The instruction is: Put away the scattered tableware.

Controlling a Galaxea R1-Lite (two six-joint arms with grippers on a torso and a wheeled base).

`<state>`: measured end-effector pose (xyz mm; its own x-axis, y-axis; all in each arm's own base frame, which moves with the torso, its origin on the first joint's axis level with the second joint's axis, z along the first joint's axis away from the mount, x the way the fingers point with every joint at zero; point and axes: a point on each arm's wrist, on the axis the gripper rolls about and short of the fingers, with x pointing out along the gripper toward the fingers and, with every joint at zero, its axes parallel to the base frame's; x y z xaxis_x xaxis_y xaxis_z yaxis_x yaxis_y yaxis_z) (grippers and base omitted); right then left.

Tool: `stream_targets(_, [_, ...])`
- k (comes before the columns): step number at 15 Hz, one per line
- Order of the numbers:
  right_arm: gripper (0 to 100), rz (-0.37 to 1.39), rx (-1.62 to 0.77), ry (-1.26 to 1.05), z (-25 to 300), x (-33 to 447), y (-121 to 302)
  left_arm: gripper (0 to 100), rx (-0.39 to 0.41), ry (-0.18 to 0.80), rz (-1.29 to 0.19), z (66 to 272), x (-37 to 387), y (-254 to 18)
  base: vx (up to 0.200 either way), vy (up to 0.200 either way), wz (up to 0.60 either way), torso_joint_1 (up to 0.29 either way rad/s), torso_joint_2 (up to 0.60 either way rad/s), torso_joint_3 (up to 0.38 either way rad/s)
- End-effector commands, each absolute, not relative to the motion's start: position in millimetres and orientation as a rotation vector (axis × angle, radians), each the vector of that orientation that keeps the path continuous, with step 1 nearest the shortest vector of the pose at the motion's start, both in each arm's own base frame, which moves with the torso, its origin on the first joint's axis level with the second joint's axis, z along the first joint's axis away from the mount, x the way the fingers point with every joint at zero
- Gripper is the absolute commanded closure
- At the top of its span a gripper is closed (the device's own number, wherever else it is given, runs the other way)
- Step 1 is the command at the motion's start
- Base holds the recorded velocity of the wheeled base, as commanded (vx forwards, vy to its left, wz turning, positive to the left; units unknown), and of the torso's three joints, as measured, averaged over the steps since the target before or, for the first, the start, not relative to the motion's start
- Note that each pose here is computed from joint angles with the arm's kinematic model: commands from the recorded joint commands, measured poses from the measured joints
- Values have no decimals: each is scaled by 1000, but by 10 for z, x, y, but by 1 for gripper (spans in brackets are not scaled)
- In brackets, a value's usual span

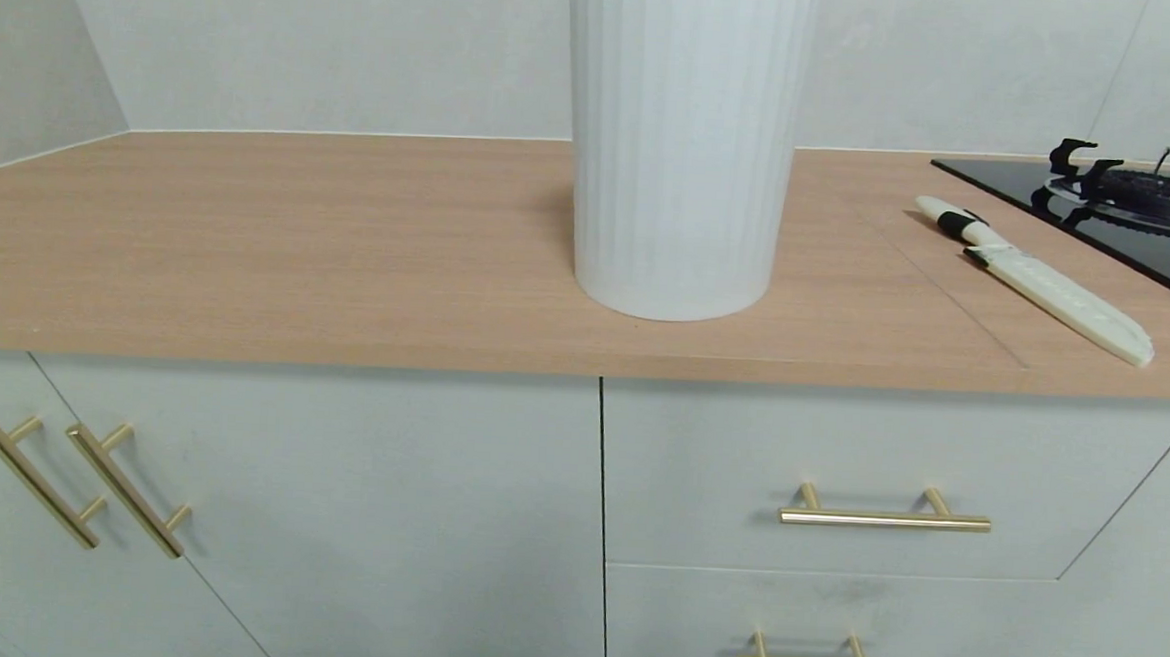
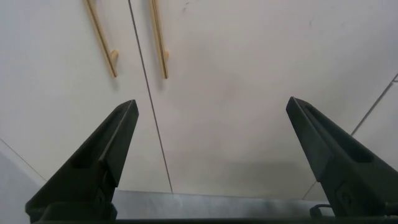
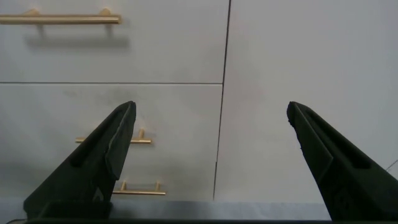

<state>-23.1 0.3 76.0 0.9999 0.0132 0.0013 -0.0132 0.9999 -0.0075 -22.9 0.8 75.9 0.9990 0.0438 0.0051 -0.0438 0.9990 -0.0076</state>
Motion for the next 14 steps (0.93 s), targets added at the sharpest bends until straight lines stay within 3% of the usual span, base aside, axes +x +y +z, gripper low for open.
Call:
stream_targets(1, [0,14,-8,0,760,-230,3,0,-8,-6,44,761,-228,8,0,0,0,27,-203,-168])
stream_targets(4, [0,14,-8,0,760,-230,3,0,-8,-6,44,761,-228,8,0,0,0,97,-248,-274])
stream_targets(14, [0,14,-8,0,760,-230,3,0,-8,-6,44,761,-228,8,0,0,0,153,-483,-299])
